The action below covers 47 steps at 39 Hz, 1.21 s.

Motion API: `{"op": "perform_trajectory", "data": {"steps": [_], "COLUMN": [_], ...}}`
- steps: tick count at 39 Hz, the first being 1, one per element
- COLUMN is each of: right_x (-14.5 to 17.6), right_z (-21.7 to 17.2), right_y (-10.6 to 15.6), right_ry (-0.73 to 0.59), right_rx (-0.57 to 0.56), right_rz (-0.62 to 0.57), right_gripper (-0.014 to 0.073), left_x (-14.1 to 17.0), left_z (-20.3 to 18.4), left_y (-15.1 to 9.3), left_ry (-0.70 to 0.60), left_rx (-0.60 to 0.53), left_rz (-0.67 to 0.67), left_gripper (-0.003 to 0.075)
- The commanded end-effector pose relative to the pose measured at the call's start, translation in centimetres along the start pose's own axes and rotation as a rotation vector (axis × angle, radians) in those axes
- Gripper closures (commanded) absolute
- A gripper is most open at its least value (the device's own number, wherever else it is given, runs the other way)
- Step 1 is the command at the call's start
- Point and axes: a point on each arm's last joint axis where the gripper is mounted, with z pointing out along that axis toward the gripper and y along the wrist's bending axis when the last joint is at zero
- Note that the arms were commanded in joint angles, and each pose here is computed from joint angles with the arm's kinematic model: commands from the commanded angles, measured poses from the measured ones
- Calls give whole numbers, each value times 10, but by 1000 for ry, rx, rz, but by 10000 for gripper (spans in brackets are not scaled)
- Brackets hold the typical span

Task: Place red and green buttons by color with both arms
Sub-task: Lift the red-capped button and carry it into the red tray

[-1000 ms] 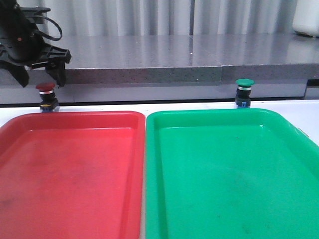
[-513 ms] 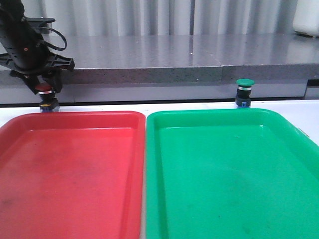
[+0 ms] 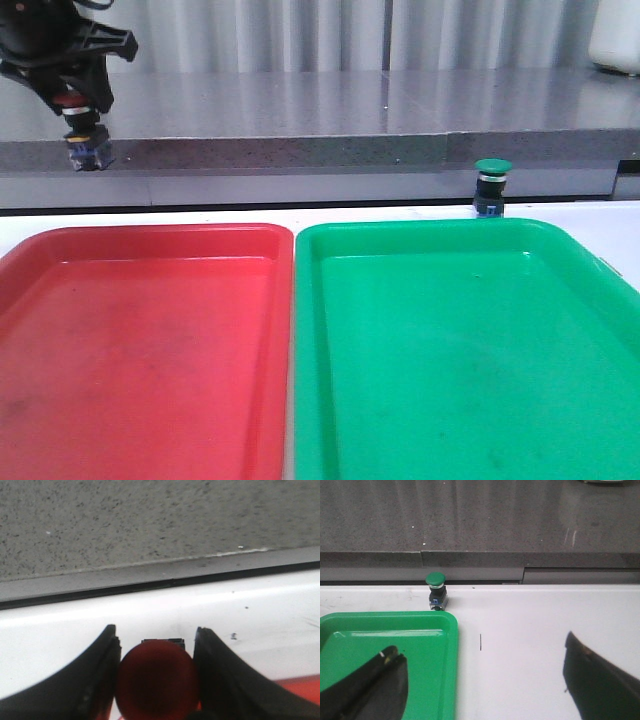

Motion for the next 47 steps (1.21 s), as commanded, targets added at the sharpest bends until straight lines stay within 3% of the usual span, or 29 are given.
{"op": "perform_trajectory", "data": {"steps": [1,10,22,42,47], "right_x": [-16,-16,-16,-16,-16], "right_z": [-2,-2,-2,-2,-2], "right_y": [1,1,1,1,1], "right_ry": [-92,-92,-92,-92,-92], "right_rx": [-3,-3,-3,-3,-3], "right_rz": [-6,-6,-6,-6,-6], "right_gripper": [-49,-49,-49,-49,-49], "left_x": [-2,63,129,149,150], "left_z": [-54,-85,-69,-52,-52], "left_y": [-19,-56,-66,-65,-65], "left_ry": [-174,-127,-23,20,28], "left_rx": [49,146,180,181,180], "left_rz": [33,128,165,160,160], "left_gripper": [726,726,723,659,596]}}
